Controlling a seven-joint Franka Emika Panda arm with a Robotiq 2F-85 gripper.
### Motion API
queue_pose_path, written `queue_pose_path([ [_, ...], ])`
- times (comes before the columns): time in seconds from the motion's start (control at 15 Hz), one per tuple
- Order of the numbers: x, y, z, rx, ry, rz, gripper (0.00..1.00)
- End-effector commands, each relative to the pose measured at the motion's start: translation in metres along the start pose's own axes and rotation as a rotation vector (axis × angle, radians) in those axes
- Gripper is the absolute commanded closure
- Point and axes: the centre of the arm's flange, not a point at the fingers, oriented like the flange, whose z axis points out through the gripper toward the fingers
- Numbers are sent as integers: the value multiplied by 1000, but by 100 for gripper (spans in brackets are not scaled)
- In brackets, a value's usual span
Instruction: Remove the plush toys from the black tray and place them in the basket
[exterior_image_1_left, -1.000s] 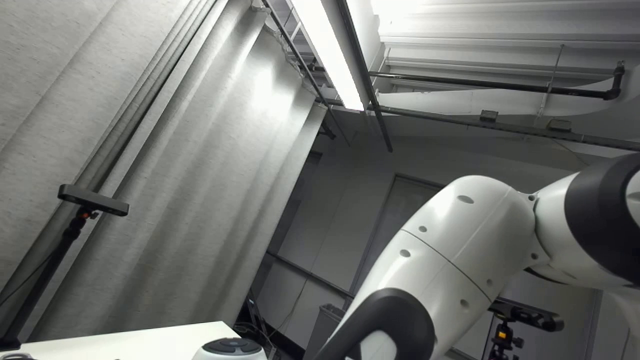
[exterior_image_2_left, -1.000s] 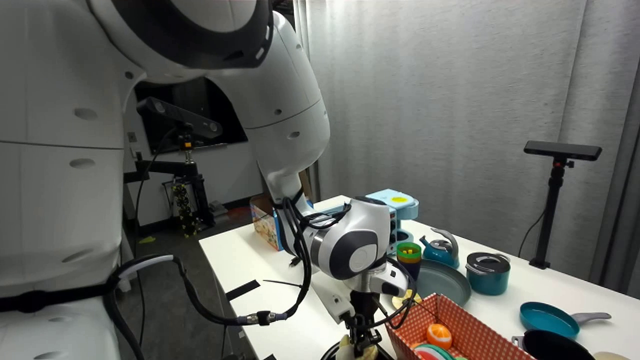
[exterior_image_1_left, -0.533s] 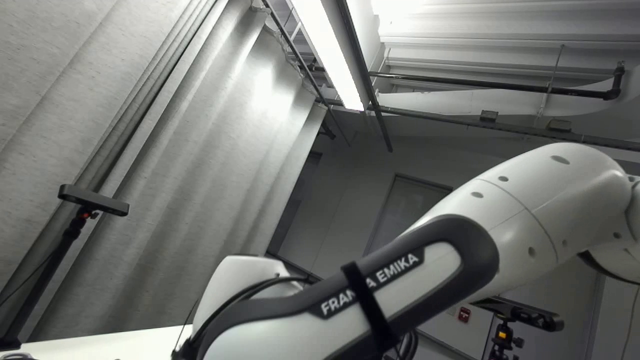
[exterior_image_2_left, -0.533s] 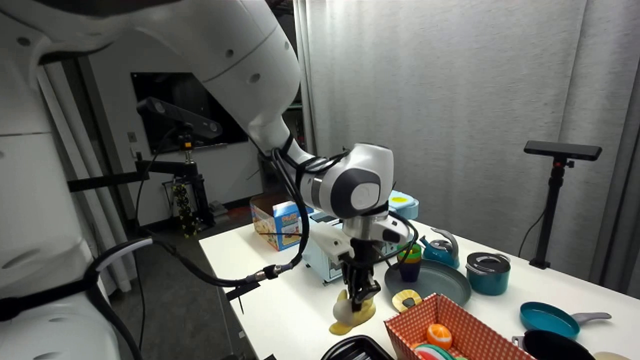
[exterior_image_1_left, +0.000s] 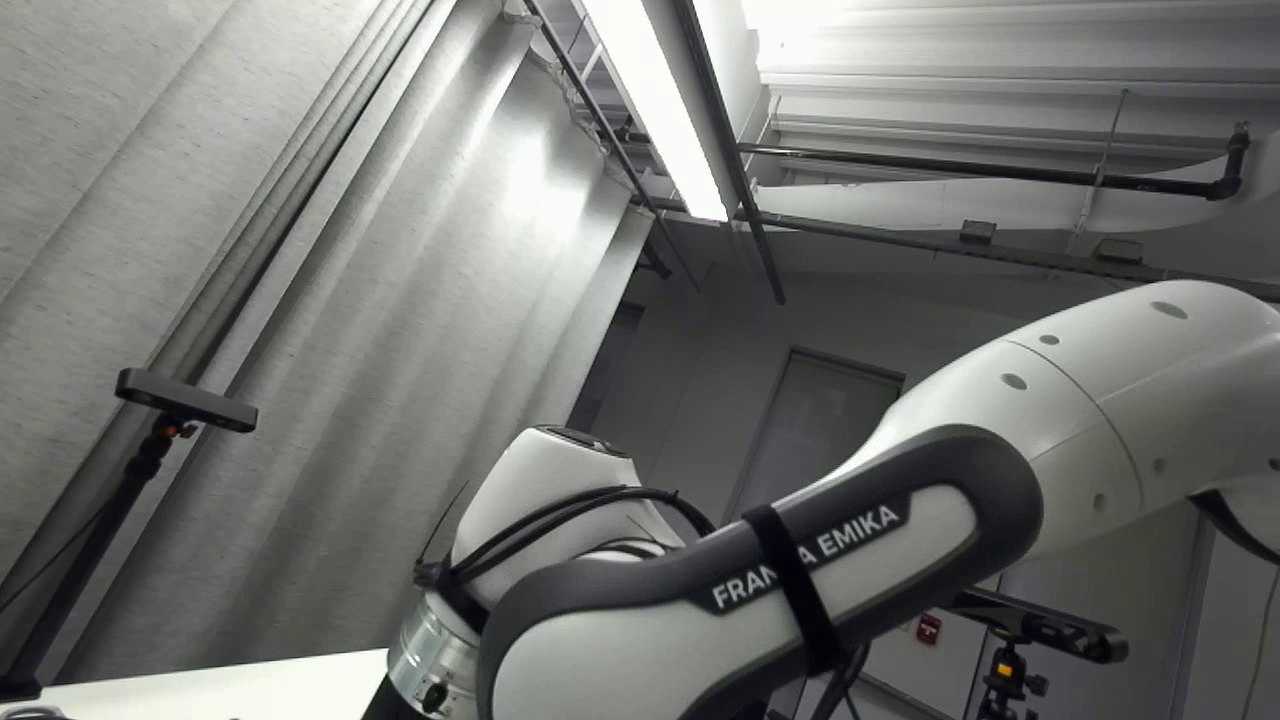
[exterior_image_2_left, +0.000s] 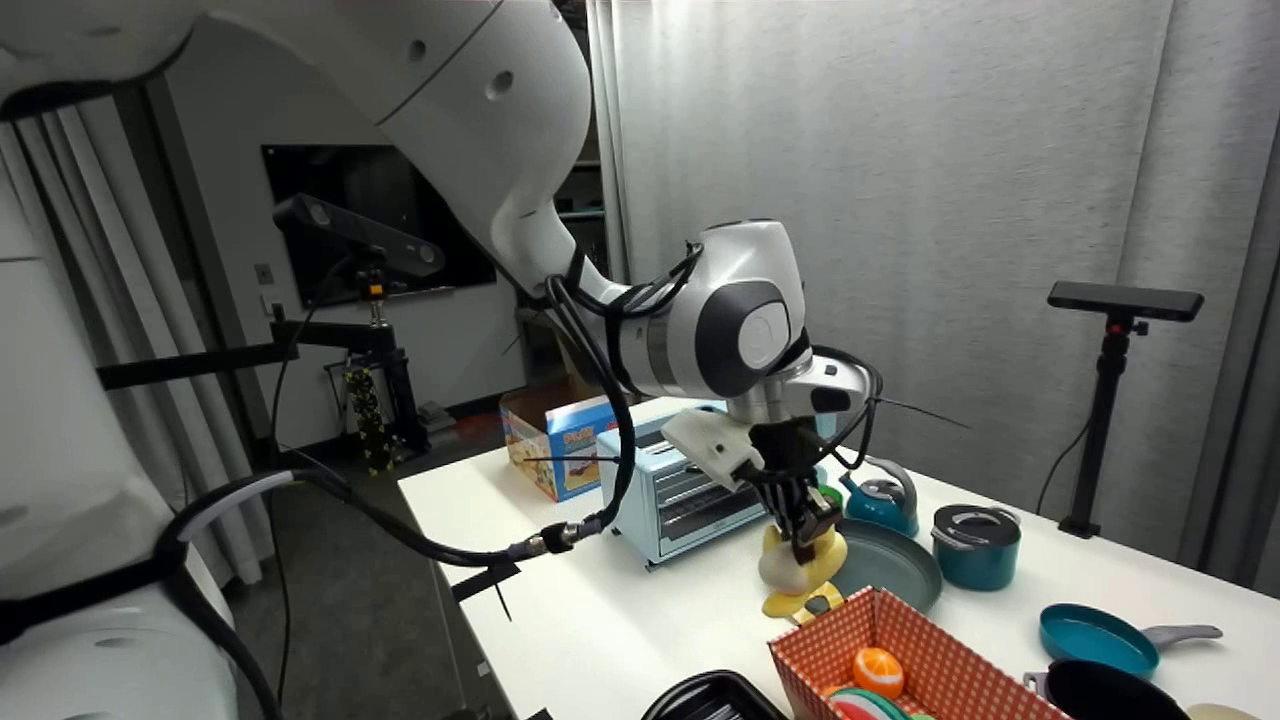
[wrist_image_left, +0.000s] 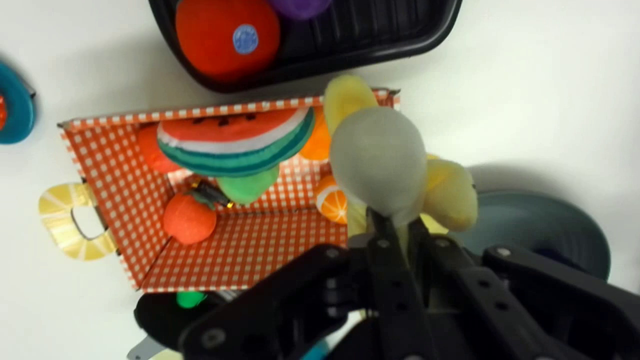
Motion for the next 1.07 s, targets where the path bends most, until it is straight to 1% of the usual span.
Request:
queue_pose_path([
  [0.0, 10, 4, 23, -92, 148, 20, 98],
  [0.2, 13, 10, 42, -154, 193, 29, 98],
  [0.33, 8, 12, 58, -195, 189, 30, 98],
  [0.47, 2, 11, 70, -220, 176, 29, 66],
  [0.67, -3, 9, 79, -229, 162, 24, 45],
  [0.73, -3, 9, 80, -230, 161, 23, 35],
  [0.8, -3, 10, 79, -230, 160, 21, 29],
  [1.0, -3, 11, 71, -221, 168, 24, 5],
])
